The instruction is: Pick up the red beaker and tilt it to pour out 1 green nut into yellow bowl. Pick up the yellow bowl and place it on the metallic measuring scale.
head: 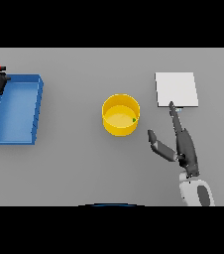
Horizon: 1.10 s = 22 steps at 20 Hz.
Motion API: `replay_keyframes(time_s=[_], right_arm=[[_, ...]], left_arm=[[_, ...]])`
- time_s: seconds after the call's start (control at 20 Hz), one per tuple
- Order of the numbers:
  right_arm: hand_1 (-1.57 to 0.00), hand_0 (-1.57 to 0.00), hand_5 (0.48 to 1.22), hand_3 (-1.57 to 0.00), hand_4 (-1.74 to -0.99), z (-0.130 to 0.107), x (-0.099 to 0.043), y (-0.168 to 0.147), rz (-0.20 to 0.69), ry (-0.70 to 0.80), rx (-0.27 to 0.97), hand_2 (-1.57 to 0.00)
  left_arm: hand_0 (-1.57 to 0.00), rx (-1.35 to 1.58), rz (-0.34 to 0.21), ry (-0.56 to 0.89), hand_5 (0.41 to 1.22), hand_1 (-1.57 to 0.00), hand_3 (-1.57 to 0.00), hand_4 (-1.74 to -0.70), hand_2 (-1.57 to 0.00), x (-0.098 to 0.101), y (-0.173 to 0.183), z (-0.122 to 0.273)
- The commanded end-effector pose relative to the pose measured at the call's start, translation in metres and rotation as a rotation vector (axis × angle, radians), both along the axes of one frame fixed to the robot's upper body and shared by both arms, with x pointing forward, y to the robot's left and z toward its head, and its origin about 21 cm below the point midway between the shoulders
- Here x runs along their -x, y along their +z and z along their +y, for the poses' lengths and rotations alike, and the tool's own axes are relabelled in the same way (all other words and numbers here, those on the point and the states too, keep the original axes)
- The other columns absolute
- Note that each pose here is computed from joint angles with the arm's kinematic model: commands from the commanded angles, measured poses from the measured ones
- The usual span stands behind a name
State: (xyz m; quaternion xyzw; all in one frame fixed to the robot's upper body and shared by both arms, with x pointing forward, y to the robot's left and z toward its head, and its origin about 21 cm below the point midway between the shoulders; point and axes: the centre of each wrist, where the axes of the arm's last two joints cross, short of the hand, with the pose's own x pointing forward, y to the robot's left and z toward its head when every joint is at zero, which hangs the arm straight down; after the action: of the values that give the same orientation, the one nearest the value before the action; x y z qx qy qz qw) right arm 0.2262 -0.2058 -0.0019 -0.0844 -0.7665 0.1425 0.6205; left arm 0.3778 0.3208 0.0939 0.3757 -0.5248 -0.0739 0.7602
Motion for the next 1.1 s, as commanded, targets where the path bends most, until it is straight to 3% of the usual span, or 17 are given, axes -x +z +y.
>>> replay_keyframes(time_s=[0.0,0.15,0.2,0.35,0.45,0.55,0.65,0.8,1.05], right_arm=[[0.00,0.00,0.650,0.00,-1.010,0.002,0.001,0.004,-0.012,0.000,0.003,0.00],[0.00,0.00,0.638,0.00,-1.017,0.001,-0.003,0.005,0.011,-0.011,0.017,0.00],[0.00,0.00,0.636,0.00,-1.021,0.001,-0.003,0.004,0.012,-0.016,0.015,0.00],[0.00,0.00,0.634,0.00,-1.012,0.002,0.000,0.002,-0.005,-0.009,0.017,0.00],[0.00,0.00,0.635,0.00,-1.007,-0.001,0.000,0.002,-0.006,-0.009,0.007,0.00],[0.00,0.00,0.635,0.00,-1.004,-0.003,0.001,0.002,-0.009,-0.012,0.011,0.00],[0.00,0.00,0.635,0.00,-1.008,-0.002,0.002,0.003,-0.015,-0.011,0.009,0.00],[0.00,0.00,0.639,0.00,-1.009,-0.002,0.002,0.004,-0.015,-0.006,0.012,0.00],[0.00,0.00,0.640,0.00,-1.020,0.000,-0.002,0.009,0.028,-0.007,0.068,0.00]], left_arm=[[-1.57,0.007,0.010,0.009,1.123,-1.57,-1.55,-1.74,-1.57,0.004,-0.003,0.001],[-1.57,-0.031,0.024,-0.004,0.991,-1.57,-1.56,-1.71,-1.57,0.014,-0.010,0.000],[-1.57,-0.044,0.032,-0.007,0.941,-1.57,-1.56,-1.65,-1.57,0.016,-0.012,0.002],[-1.57,-0.076,0.063,-0.021,0.810,-1.54,-1.47,-1.28,-1.50,0.025,-0.008,0.004],[-1.39,-0.072,0.080,-0.064,0.749,-1.22,-1.14,-1.07,-1.21,0.030,-0.012,0.001],[-0.97,-0.078,0.106,-0.060,0.696,-0.80,-0.77,-0.96,-0.82,0.032,-0.010,0.005],[-0.62,-0.096,0.146,-0.094,0.666,-0.51,-0.49,-0.89,-0.52,0.030,-0.016,0.002],[-0.32,-0.137,0.171,-0.129,0.657,-0.26,-0.25,-0.82,-0.27,0.030,-0.022,0.006],[-0.10,-0.141,0.132,-0.144,0.651,-0.08,-0.08,-0.78,-0.09,0.028,-0.024,0.005]])
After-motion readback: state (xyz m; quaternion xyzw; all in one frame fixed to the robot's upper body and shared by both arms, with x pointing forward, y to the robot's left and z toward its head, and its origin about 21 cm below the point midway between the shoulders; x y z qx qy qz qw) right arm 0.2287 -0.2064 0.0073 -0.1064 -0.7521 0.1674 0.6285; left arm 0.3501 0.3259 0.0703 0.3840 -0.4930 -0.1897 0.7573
